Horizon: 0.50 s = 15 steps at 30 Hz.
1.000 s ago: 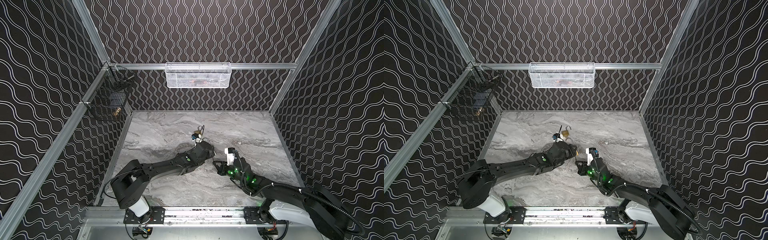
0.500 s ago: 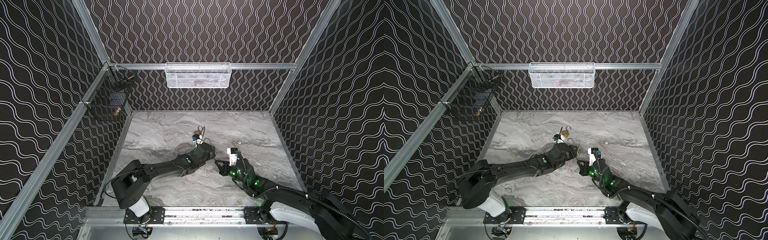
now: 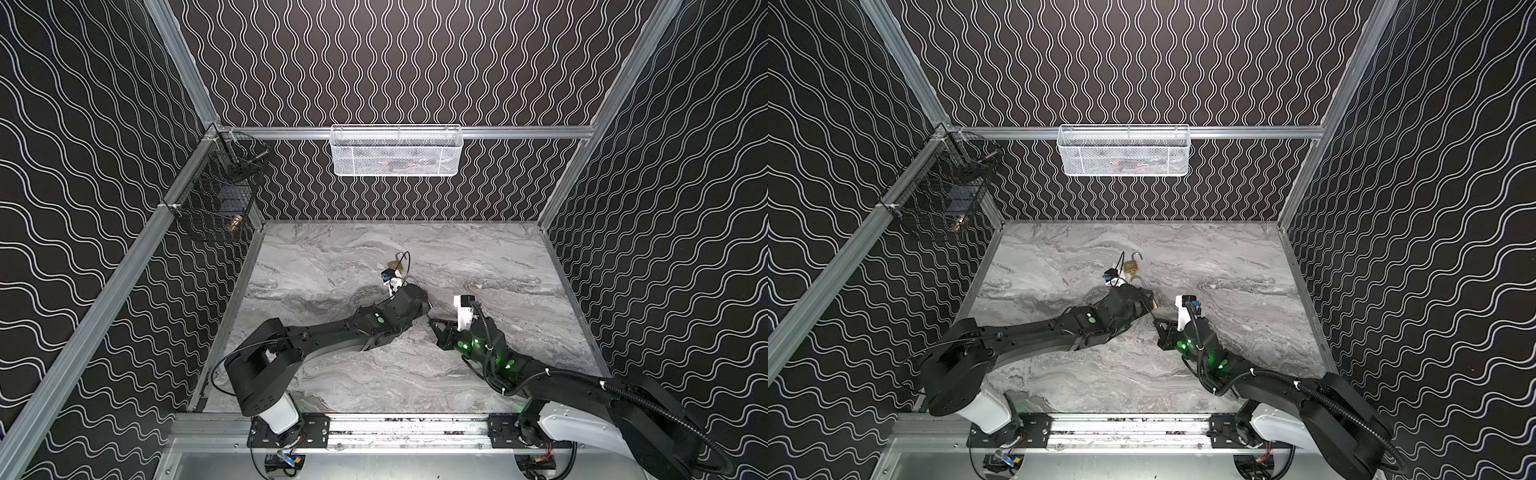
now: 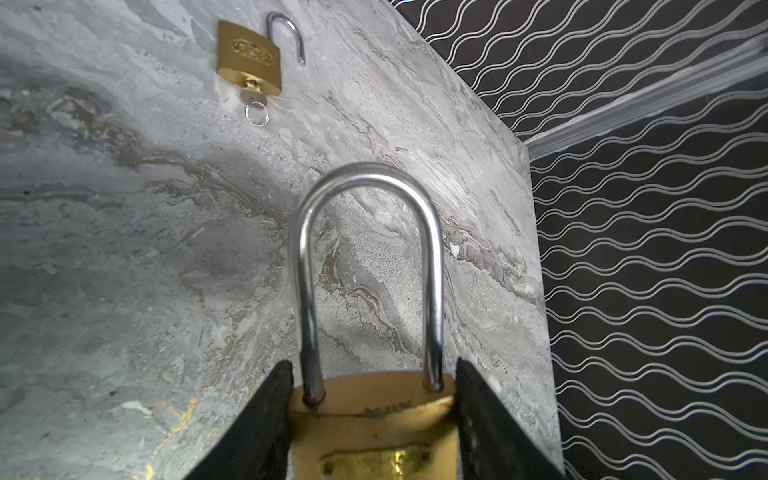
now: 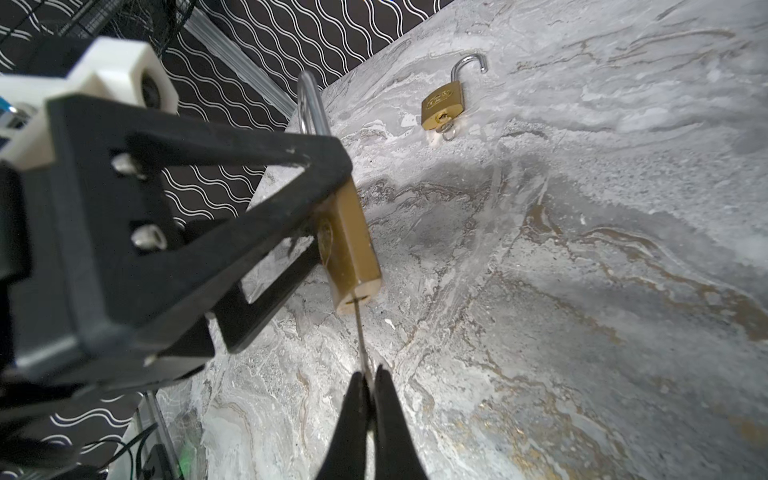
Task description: Unlock with the key
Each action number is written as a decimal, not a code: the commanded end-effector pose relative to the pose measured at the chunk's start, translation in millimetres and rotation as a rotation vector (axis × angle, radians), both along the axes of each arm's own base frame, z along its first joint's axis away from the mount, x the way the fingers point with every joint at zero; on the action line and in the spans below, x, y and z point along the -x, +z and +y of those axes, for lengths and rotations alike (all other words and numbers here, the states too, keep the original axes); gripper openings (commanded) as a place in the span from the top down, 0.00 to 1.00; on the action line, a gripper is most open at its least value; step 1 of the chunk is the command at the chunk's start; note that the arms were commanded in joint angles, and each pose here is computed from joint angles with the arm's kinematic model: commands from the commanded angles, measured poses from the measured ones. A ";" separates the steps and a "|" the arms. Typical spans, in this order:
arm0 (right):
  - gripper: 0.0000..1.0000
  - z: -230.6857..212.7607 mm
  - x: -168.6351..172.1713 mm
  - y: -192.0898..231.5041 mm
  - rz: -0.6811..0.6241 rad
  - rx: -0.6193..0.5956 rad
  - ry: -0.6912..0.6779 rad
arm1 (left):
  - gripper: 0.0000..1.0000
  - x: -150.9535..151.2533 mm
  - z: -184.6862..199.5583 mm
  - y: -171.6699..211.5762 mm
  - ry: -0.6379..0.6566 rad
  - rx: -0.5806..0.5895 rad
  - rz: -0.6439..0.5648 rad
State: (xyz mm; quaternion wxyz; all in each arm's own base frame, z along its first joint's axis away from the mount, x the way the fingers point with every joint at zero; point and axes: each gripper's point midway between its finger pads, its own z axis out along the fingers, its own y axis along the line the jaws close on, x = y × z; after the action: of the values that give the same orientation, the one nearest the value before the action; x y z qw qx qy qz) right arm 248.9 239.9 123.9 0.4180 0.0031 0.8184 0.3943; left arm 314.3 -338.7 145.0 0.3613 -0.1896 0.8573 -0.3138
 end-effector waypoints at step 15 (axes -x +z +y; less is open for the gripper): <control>1.00 15.6 -17.0 28.7 -0.079 -0.125 -0.066 | 0.65 -7.2 -6.4 14.0 0.093 0.165 -0.060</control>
State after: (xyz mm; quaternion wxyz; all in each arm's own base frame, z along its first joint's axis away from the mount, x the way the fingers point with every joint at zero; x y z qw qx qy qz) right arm 258.9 246.7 124.9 0.4350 0.0320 0.8103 0.3914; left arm 318.9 -332.3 144.3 0.3855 -0.2487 0.8236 -0.3336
